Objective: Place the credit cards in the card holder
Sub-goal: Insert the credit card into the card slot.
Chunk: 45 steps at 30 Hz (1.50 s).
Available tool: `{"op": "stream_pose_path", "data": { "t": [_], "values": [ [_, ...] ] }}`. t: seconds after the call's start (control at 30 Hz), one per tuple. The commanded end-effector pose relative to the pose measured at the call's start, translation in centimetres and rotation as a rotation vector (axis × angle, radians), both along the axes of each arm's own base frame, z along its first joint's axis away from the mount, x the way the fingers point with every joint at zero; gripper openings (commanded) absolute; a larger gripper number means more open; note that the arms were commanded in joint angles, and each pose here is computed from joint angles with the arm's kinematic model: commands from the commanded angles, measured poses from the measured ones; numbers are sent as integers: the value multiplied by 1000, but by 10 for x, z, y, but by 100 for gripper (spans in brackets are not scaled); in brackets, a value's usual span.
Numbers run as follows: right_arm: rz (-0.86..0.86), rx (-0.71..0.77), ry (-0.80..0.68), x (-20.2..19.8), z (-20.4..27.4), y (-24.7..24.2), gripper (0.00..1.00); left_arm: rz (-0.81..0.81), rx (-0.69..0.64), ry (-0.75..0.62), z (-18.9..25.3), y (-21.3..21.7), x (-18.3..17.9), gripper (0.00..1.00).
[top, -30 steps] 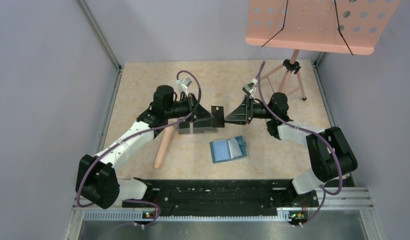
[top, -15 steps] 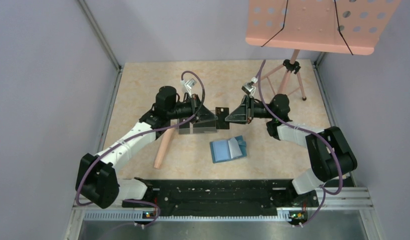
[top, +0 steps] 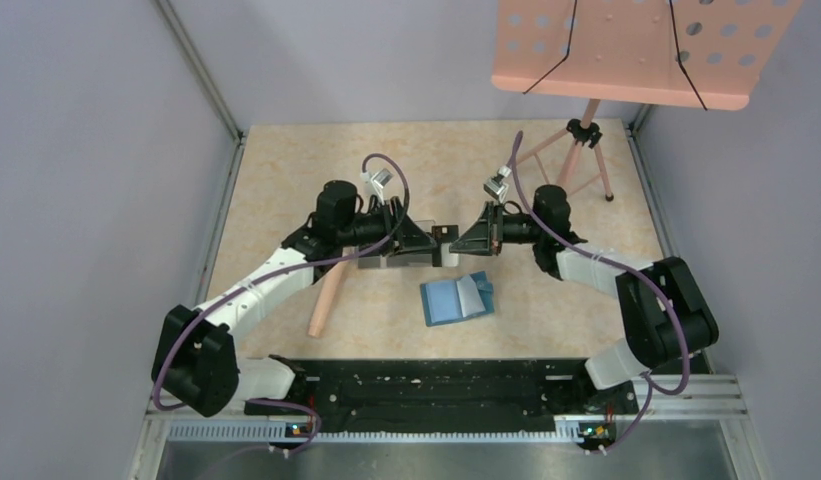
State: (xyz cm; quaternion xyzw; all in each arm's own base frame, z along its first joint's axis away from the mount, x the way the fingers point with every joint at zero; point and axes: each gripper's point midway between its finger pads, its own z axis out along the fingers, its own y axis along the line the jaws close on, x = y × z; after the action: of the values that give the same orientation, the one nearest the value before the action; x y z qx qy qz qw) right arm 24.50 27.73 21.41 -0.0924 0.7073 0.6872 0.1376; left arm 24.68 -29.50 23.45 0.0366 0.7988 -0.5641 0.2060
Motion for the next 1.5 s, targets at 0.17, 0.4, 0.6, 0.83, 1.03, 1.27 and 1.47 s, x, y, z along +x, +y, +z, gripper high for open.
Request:
{"op": "stream_pose_path", "data": {
  "t": [0.17,0.4,0.6,0.83,1.03,1.27,1.47],
  "values": [
    [-50,-391,8,-7,-80,-23,0,103,158,211,-72,16,-7,42],
    [-93,-513,68,-17,-118,-39,0,127,219,377,-121,23,-21,37],
    [-113,-575,112,-24,-141,-49,0,101,295,477,-155,24,-33,32],
    [-132,-624,106,-24,-156,-56,0,85,387,522,-183,25,-40,26],
    [-152,-607,114,-23,-162,-58,0,68,442,542,-198,22,-43,24],
    [-151,-573,127,-21,-164,-54,0,53,496,563,-208,21,-44,17],
    [-152,-541,122,-19,-159,-50,0,48,524,563,-211,22,-45,8]
  ]
}}
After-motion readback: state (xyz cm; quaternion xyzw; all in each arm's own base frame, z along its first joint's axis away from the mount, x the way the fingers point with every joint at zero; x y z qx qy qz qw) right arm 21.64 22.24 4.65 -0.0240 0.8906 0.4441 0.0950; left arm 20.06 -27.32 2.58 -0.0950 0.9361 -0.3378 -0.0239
